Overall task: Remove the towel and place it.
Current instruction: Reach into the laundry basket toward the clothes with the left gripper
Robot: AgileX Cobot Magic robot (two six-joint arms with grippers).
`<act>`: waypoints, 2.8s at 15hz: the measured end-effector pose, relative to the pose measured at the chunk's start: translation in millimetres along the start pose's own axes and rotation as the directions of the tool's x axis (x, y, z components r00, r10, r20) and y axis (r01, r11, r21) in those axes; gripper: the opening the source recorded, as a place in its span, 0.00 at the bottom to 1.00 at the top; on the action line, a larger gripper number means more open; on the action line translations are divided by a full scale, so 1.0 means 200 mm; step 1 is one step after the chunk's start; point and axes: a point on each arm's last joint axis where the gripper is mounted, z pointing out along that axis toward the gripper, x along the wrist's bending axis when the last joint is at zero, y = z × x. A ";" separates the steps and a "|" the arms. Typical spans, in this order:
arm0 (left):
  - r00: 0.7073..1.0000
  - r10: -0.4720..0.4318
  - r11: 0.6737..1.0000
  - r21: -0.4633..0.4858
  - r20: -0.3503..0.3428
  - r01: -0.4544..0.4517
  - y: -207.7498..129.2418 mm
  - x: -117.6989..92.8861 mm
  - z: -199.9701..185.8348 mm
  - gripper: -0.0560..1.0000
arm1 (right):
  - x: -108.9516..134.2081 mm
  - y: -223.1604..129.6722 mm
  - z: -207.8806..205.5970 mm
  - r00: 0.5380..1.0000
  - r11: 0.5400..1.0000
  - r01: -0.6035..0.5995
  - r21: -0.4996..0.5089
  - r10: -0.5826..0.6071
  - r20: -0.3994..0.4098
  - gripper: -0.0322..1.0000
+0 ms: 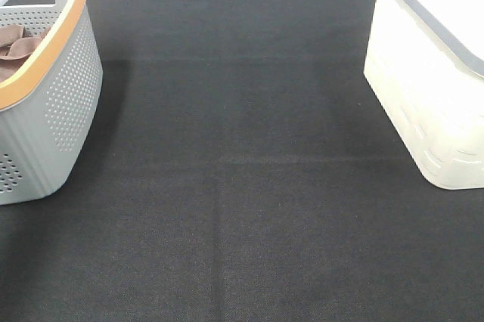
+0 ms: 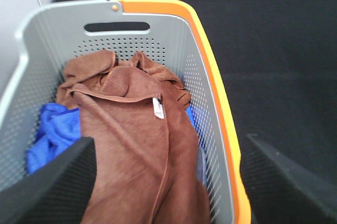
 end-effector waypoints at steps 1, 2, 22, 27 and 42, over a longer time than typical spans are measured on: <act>1.000 -0.020 0.999 0.030 -0.005 0.020 0.04 -0.01 0.09 0.74 | 0.00 0.00 0.00 1.000 1.000 0.000 0.000 0.000 0.000 0.83; 0.999 -0.042 0.997 0.066 -0.014 0.043 0.07 -0.01 0.17 0.74 | 0.00 0.00 0.00 1.000 1.000 0.000 0.000 0.000 0.000 0.83; 0.655 -0.674 0.552 0.357 -0.340 0.753 -0.05 0.28 1.10 0.74 | 0.00 0.00 0.00 1.000 1.000 0.000 0.000 0.000 0.000 0.83; 0.567 -0.756 0.488 0.296 -0.326 0.821 -0.11 0.29 1.22 0.74 | 0.00 0.00 0.00 1.000 1.000 0.000 0.000 0.000 0.000 0.83; 0.588 -0.762 0.521 0.283 -0.271 0.805 -0.12 0.31 1.40 0.05 | 0.00 0.00 0.00 1.000 1.000 0.000 0.000 0.000 0.000 0.83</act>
